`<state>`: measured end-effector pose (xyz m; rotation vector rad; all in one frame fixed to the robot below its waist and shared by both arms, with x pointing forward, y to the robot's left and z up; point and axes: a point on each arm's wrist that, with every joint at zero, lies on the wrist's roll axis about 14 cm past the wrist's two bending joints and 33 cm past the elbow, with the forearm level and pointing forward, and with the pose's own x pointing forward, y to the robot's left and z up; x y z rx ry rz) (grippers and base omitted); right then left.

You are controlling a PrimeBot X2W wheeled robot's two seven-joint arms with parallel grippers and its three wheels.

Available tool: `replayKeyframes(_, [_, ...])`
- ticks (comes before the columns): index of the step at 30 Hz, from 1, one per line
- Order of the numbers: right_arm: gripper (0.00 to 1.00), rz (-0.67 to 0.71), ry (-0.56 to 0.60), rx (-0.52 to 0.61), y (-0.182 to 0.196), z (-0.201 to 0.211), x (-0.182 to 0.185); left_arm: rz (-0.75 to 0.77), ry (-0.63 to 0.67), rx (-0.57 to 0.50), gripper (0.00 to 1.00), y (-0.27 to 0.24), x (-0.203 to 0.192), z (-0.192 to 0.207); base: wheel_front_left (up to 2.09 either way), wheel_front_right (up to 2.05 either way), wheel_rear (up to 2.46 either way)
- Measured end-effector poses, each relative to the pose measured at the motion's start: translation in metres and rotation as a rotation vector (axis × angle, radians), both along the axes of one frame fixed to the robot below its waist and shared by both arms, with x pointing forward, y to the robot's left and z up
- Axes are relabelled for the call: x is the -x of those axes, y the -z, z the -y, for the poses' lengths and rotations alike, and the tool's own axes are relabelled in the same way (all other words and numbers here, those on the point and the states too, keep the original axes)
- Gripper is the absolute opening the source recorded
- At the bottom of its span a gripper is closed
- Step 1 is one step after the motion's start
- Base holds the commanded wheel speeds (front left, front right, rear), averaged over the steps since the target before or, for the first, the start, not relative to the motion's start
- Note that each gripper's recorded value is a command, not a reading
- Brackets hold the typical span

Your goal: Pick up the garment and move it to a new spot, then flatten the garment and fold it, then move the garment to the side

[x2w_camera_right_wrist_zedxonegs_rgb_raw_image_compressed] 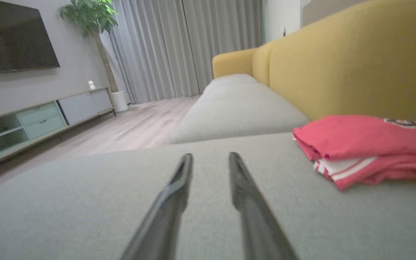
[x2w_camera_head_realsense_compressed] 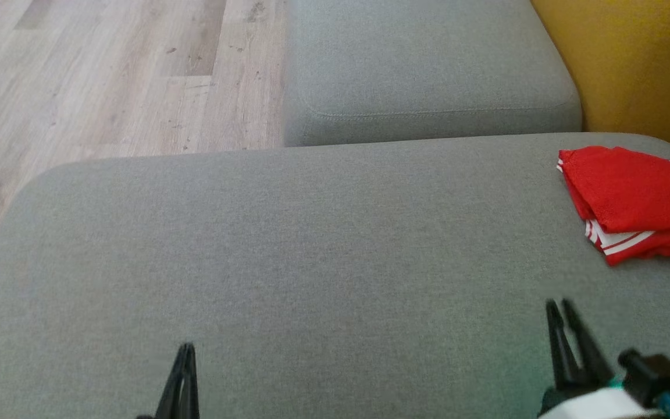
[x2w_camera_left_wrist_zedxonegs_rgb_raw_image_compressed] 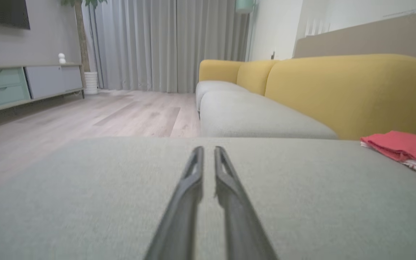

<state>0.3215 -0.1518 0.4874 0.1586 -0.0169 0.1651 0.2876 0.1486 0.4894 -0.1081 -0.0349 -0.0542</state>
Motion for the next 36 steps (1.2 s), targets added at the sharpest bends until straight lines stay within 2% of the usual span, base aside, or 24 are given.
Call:
replayKeyframes(4, [0.0,-0.115,0.009,0.003,0.035,0.003,0.017,-0.096,-0.004,0.0,0.0,0.029,0.011,-0.001,0.0,0.0,0.0])
replayKeyframes(6, [0.0,-0.14,0.017,-0.014,0.041,0.005,0.02,-0.112,-0.01,0.023,0.0,0.032,0.013,-0.002,0.0,0.0,0.0])
replayKeyframes(36, [0.0,-0.202,0.126,-0.342,0.04,0.022,0.004,-0.177,-0.067,0.373,0.0,0.037,-0.009,-0.014,0.0,0.0,0.0])
